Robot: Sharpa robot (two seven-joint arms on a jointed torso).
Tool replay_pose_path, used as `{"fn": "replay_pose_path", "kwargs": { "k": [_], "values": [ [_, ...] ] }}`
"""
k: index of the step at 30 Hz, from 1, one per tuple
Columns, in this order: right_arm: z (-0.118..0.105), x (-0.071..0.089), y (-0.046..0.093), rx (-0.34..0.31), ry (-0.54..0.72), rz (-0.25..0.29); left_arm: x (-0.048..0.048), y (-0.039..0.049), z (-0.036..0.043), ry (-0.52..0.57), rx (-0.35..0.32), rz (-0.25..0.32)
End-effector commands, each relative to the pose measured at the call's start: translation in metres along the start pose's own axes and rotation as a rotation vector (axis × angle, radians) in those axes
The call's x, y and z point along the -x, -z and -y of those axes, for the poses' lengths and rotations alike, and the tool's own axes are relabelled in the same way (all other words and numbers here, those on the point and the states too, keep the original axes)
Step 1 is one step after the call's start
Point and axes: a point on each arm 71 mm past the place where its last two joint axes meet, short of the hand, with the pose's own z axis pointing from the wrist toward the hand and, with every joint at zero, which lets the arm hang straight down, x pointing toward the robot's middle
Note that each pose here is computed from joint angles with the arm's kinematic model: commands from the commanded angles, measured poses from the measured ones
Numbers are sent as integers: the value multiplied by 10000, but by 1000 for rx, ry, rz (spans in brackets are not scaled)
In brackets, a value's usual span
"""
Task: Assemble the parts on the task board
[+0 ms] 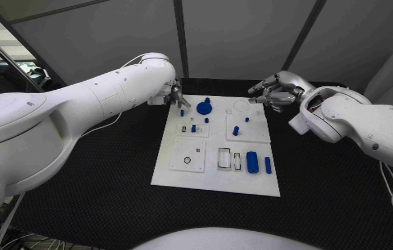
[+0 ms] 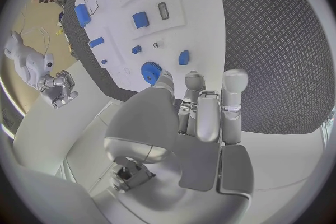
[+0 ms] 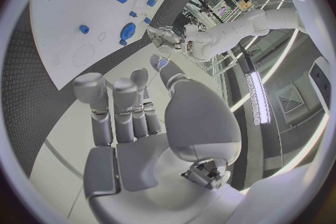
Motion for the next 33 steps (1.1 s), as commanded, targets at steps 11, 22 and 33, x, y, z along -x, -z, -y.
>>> {"fn": "replay_pose_path", "kwargs": {
  "k": [11,22,33],
  "values": [
    [-21,1,-3,11,4,-6,-48,-12,-10,-47,18,-49],
    [-23,-3,-8,12,4,-7,-97,-21,5,-60,3,-76],
    [-23,-3,-9,12,4,-7,-112,-38,-5,-50,5,-65]
  ]
}}
